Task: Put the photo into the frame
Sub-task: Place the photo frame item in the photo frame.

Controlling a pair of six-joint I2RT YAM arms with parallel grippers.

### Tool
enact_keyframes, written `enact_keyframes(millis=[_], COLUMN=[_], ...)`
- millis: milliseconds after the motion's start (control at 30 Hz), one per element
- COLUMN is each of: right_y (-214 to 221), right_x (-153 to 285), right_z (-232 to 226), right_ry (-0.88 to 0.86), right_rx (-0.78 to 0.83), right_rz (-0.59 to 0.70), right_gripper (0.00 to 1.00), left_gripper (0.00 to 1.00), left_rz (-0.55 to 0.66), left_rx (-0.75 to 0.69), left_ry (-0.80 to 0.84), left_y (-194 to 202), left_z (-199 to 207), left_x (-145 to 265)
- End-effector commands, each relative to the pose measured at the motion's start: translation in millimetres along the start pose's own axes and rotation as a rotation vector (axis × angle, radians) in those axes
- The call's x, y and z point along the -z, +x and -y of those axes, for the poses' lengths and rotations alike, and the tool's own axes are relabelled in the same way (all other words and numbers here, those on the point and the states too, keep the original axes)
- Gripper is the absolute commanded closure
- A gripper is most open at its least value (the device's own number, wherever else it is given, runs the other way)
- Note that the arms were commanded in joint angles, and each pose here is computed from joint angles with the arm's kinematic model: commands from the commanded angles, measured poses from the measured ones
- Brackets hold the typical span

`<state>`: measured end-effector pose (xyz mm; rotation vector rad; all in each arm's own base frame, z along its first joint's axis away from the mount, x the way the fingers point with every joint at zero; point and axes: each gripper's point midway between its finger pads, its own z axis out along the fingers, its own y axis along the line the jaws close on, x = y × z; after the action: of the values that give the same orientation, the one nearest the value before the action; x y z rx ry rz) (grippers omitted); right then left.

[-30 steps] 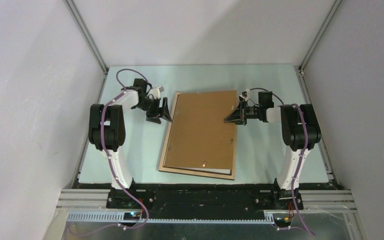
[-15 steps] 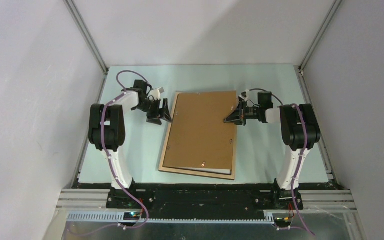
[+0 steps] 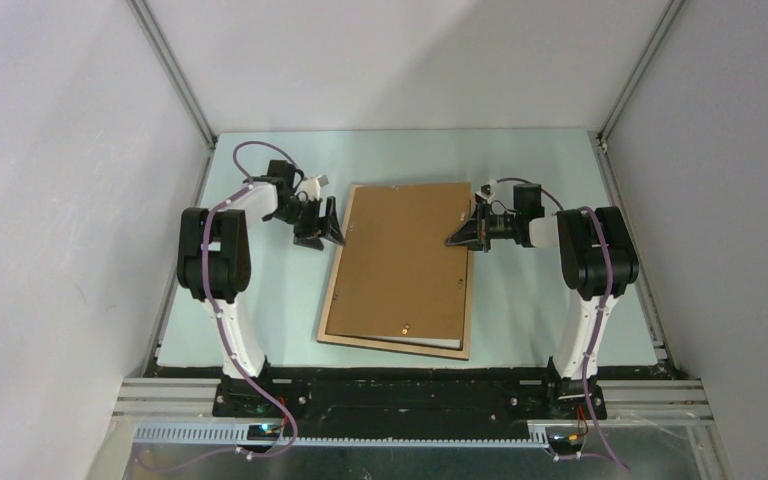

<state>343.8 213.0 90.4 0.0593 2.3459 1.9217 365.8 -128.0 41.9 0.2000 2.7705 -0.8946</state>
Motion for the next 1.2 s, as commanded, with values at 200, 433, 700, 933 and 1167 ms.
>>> enact_keyframes(millis=[200, 433, 700, 933, 1167], right_y=[9.1, 11.4, 13.9, 12.0, 9.4], right_x=[-1.3, -1.0, -0.3, -1.5, -1.9], right_z=[-12.0, -14.1, -14.6, -12.3, -9.7], right_ry=[-0.048, -0.049, -0.044, -0.046, -0.044], right_rx=[-0.001, -0.001, 0.003, 0.003, 0.010], right_rz=[-0.053, -0.052, -0.050, -0.048, -0.039], right_gripper=[1.00, 1.00, 1.00, 1.00, 1.00], left_gripper=[0.20, 0.20, 0.20, 0.20, 0.20], left_rz=[0.037, 0.034, 0.033, 0.030, 0.020], left_rx=[-0.025, -0.026, -0.031, -0.035, -0.033], left_ry=[0.022, 0.019, 0.015, 0.016, 0.019], left_y=[-6.3, -4.3, -2.0, -1.1, 2.5], left_z=[10.8, 10.6, 10.9, 12.1, 11.9], left_x=[8.2, 6.3, 4.9, 3.6, 1.2])
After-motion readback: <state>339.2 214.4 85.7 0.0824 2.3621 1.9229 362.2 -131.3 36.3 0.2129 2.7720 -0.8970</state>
